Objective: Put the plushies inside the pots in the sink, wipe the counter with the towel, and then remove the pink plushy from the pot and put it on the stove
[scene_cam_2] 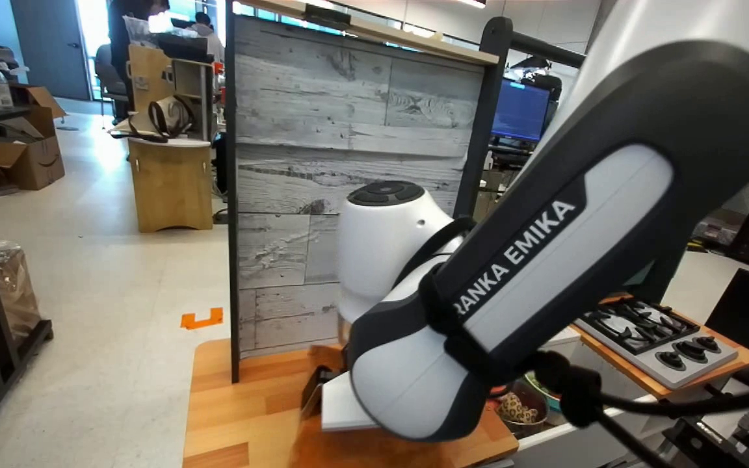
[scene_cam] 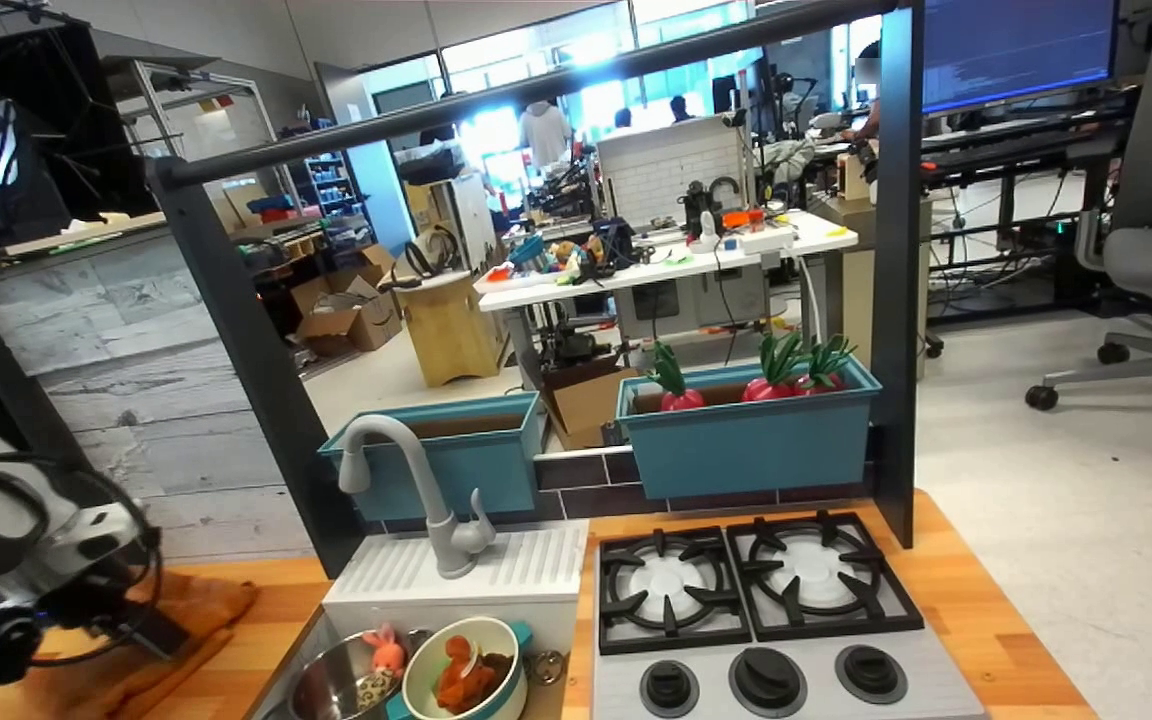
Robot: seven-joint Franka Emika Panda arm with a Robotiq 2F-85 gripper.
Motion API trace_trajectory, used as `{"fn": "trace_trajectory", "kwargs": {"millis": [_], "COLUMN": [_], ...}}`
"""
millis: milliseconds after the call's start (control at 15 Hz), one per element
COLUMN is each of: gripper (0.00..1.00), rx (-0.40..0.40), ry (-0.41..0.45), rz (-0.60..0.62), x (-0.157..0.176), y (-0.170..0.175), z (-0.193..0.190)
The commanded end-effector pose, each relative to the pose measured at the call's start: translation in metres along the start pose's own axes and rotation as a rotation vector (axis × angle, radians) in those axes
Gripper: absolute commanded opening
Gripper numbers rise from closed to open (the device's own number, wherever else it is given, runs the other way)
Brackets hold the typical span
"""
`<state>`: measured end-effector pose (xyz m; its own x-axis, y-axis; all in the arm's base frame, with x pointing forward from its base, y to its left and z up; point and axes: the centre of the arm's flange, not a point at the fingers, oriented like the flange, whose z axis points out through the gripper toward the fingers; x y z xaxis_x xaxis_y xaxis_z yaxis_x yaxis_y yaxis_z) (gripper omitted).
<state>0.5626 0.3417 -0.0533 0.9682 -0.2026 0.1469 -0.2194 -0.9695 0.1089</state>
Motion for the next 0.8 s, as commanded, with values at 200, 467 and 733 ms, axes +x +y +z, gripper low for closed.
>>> {"fn": "trace_trajectory", "kwargs": {"millis": [200, 467, 733], "gripper": [1.0, 1.0, 1.0], "rx": [-0.237, -0.222, -0.13], "ry": [0.094, 0.095, 0.09], "rz": [0.198, 0.113, -0.028], "x": [0.065, 0.054, 0.018], "y": [0.136, 0.106, 0.042], "z": [0.023, 0.04, 0.021]}}
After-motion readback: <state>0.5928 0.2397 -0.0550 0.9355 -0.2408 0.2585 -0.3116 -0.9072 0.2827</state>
